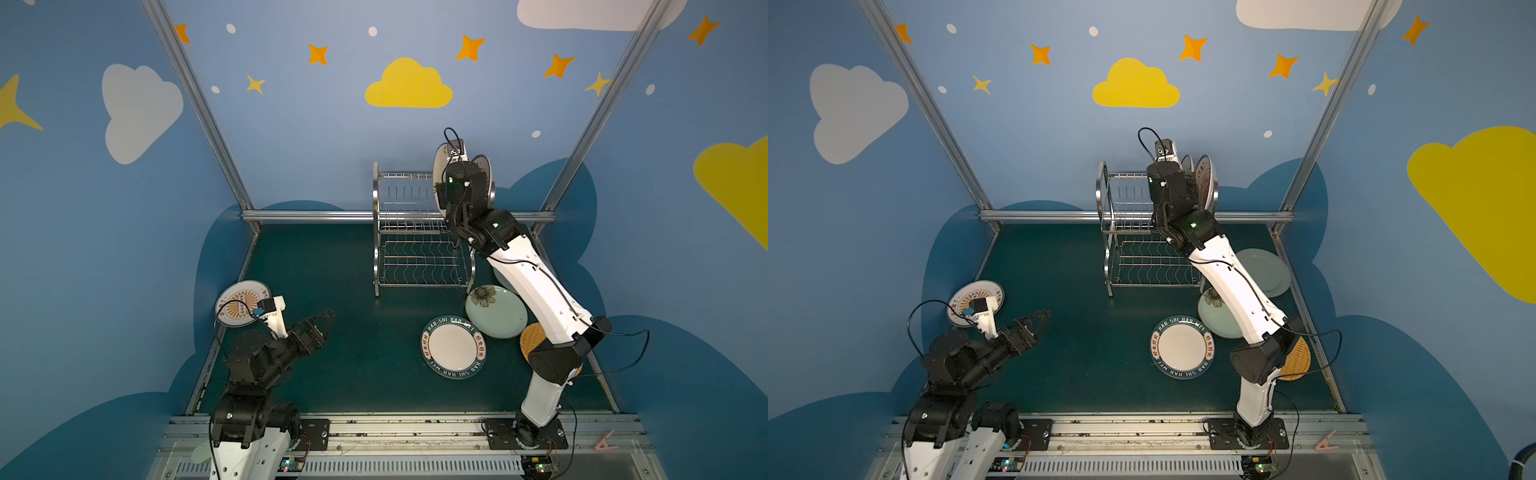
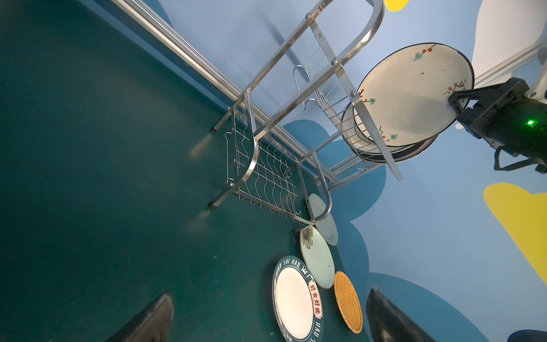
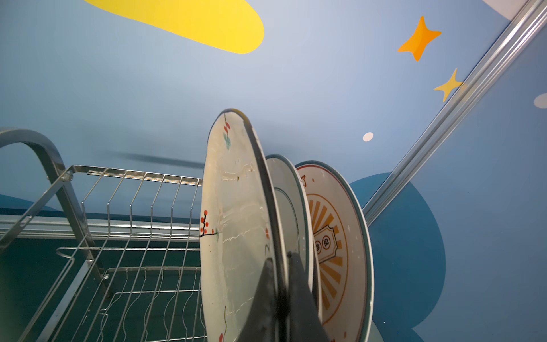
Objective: Load plates into a dish rack
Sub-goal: Place the plate on the dish rack.
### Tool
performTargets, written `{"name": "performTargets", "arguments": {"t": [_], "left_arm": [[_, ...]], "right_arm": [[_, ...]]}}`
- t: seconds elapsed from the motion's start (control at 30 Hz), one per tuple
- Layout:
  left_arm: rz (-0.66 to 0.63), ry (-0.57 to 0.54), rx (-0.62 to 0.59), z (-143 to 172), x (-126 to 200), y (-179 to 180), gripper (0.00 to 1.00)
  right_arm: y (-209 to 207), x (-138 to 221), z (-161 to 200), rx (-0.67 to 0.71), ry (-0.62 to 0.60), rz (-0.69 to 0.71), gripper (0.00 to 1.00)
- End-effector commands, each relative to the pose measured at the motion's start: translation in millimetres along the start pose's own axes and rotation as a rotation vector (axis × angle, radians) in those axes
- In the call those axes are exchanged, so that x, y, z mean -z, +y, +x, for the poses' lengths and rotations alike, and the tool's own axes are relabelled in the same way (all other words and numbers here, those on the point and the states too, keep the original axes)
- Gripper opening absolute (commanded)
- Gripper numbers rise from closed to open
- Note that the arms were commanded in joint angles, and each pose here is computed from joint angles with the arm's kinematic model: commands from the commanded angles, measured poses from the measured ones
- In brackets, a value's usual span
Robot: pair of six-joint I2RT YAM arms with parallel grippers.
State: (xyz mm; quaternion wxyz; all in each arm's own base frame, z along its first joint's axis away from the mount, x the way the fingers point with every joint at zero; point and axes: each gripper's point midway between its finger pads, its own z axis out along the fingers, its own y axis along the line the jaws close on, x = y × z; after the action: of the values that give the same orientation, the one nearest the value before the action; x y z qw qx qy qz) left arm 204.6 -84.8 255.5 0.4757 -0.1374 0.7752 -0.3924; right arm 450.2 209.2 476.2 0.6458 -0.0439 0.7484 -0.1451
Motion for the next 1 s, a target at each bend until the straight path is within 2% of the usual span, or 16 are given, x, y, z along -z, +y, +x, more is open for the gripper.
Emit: {"name": "performTargets", "arguments": {"t": [0.0,0.37,0.97], "left_arm": [[0.018,-0.003,-0.006,-1,-1,-2,1.0],[0.037,0.003,-0.006,0,0,-6,1.0],[0.046,0.0,-0.01,-1,1,-9,1.0]], "right_arm": [[-32,15,-48,-0.166,-0.132,0.099,0.0],[-30,15,-42,-0.151,-0.121,0.148,0.0],[-8,6,-13,-0.132,-0.039,0.106,0.0]]}}
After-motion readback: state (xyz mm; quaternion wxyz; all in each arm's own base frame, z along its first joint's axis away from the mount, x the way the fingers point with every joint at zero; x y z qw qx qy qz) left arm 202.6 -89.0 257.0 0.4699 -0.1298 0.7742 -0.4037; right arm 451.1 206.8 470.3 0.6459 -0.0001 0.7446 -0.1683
